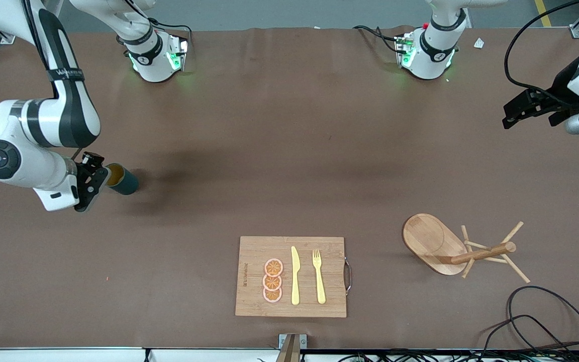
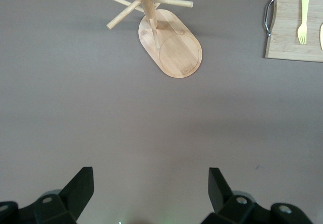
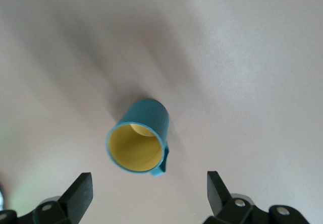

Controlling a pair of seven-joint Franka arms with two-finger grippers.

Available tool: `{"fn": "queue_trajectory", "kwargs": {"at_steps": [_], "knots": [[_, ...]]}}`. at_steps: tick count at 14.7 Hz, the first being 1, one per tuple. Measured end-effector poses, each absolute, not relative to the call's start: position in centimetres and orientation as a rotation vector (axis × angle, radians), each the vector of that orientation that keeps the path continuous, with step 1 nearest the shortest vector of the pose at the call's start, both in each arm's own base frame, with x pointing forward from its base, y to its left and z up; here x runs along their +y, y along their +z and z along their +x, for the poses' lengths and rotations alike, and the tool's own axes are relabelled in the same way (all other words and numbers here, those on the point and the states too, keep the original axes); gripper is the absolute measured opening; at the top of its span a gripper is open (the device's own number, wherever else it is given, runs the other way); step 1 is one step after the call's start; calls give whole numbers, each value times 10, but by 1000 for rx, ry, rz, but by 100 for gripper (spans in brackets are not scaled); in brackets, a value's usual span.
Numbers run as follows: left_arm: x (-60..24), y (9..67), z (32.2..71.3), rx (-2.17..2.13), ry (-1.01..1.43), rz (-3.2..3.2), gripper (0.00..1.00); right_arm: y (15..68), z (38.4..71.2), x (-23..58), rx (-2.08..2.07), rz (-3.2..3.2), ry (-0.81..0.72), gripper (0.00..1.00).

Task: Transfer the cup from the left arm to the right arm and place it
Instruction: 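Carry the mug with the right gripper away from the cutting board, then set the mug upright on the table and open the right gripper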

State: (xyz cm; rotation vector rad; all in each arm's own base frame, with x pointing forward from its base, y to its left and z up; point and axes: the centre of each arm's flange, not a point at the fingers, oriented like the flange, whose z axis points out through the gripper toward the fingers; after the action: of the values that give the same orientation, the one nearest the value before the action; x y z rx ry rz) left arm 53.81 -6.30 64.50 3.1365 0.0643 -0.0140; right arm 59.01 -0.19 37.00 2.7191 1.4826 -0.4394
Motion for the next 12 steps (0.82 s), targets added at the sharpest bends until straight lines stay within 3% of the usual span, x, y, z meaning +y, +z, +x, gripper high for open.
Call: {"fn": "queue_trajectory", "kwargs": {"at_steps": [3, 7, 12], "knots": [[-65, 644, 538, 60, -17, 3137, 100, 394, 593, 15, 1114, 2845, -465, 100], [-74, 641, 536, 33, -29, 3139, 100, 421, 596, 25, 783, 2951, -385, 100], [-84, 639, 535, 6, -36, 3140, 100, 502, 601, 10, 391, 3030, -342, 100]]}}
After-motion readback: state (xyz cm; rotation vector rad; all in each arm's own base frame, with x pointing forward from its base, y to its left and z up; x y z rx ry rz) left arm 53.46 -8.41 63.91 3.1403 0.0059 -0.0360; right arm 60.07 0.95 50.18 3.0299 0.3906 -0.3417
